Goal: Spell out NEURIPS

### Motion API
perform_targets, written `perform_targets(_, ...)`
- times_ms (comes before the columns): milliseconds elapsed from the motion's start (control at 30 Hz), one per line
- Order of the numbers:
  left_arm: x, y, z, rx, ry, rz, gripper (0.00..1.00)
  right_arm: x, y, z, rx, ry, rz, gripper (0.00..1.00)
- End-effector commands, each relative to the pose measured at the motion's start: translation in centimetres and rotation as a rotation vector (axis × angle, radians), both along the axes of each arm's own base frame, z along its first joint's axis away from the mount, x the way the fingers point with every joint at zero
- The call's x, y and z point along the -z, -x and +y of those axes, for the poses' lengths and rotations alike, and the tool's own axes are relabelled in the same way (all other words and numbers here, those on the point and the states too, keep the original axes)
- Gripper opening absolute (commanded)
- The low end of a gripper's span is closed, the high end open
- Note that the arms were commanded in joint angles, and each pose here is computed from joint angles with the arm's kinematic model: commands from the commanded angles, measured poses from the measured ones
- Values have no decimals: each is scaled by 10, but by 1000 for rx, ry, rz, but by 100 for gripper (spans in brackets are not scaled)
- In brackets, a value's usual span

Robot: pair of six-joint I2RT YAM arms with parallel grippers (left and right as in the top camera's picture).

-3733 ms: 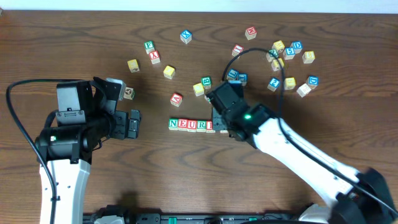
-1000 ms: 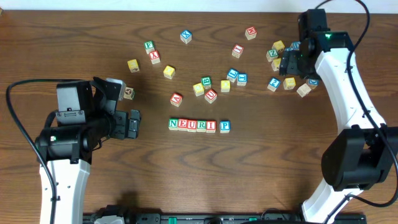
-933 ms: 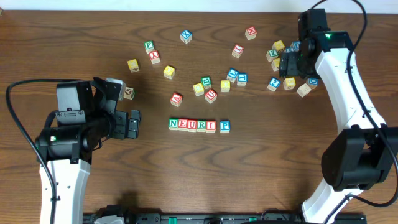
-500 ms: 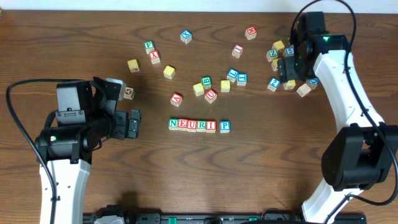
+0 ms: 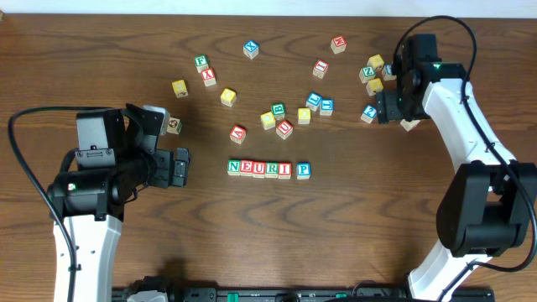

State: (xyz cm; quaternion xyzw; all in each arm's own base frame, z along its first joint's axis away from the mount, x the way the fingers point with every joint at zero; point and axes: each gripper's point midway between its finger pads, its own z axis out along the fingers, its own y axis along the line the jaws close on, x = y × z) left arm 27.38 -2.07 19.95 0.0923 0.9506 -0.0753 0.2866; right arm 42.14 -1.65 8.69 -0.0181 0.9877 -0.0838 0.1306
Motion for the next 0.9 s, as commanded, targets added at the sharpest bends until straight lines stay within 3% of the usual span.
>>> perform_targets(0, -9, -2, -1, 12, 1, -28, 98, 14, 6, 0, 19, -20, 20, 88)
perform_targets(633, -9, -2, -1, 13, 2, -28, 98, 29, 1, 2, 7, -42, -19, 84)
perform_targets(867, -9, -2, -1, 12, 1, -29, 98, 27, -7, -12, 56, -47, -59, 77)
